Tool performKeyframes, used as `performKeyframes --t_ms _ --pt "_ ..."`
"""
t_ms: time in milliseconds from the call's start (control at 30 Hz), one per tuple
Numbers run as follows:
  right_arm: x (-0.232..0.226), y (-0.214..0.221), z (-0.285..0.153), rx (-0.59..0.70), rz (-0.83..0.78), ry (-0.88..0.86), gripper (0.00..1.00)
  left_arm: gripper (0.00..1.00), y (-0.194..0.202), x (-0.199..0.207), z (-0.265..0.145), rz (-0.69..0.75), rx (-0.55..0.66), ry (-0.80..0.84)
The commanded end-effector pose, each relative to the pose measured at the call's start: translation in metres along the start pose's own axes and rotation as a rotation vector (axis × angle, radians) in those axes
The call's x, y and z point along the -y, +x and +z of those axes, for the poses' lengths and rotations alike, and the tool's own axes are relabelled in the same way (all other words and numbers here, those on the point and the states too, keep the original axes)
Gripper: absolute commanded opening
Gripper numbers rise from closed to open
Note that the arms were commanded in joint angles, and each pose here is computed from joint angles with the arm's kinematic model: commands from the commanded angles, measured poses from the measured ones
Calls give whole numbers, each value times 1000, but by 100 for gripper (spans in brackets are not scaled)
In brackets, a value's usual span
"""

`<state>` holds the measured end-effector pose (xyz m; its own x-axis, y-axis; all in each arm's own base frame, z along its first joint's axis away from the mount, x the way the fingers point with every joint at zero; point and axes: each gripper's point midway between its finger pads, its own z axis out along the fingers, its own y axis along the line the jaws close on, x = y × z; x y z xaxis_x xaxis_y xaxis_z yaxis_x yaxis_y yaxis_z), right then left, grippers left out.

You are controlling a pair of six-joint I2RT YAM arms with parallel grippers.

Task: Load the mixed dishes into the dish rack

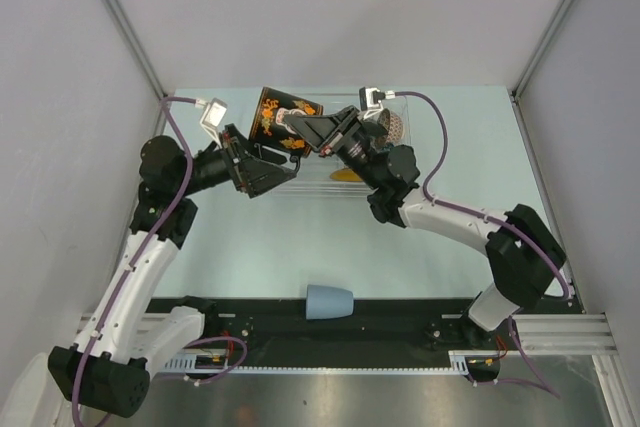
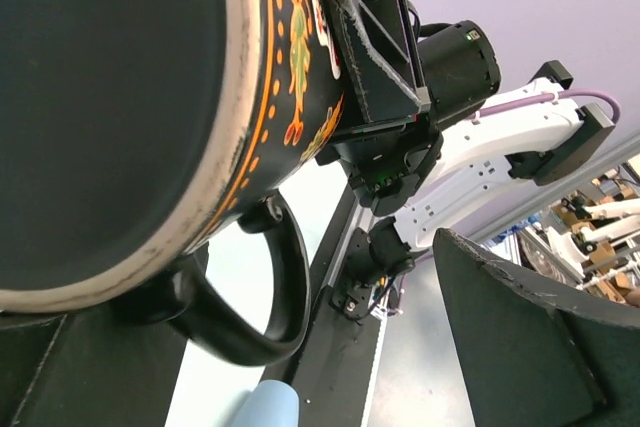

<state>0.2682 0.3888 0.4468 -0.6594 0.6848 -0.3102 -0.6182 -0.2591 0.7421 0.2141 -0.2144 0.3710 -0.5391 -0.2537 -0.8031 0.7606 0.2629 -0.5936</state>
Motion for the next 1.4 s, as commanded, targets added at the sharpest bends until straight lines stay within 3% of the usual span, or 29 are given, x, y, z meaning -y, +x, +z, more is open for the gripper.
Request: performKeyframes --t_ms 0,433,600,700,800,967,1067,1100,1167,1367 --pt "-107 -18 8 91 -2 -367 0 100 -2 6 3 24 22 23" --pt "-98 3 19 90 68 -398 0 100 -6 0 8 14 37 14" --pt "-95 11 20 85 86 -407 0 83 -9 1 8 10 42 14" --pt "-96 15 21 78 94 -413 0 55 -10 -1 8 7 46 8" --pt "-97 20 20 54 95 -418 0 36 -16 -2 6 14 64 -4" --pt "-99 27 19 12 96 -423 0 33 -23 -2 2 31 77 -13" --pt "-98 31 19 -17 91 -414 0 23 -24 -1 -1 41 79 -20" --pt "-96 31 19 -28 85 -410 1 10 -25 -1 -2 55 81 -24" --pt "-93 32 19 -44 87 -392 9 1 -26 -3 -3 56 81 -35" --pt "-79 24 16 -76 87 -360 20 0 -32 1 -8 87 89 -41"
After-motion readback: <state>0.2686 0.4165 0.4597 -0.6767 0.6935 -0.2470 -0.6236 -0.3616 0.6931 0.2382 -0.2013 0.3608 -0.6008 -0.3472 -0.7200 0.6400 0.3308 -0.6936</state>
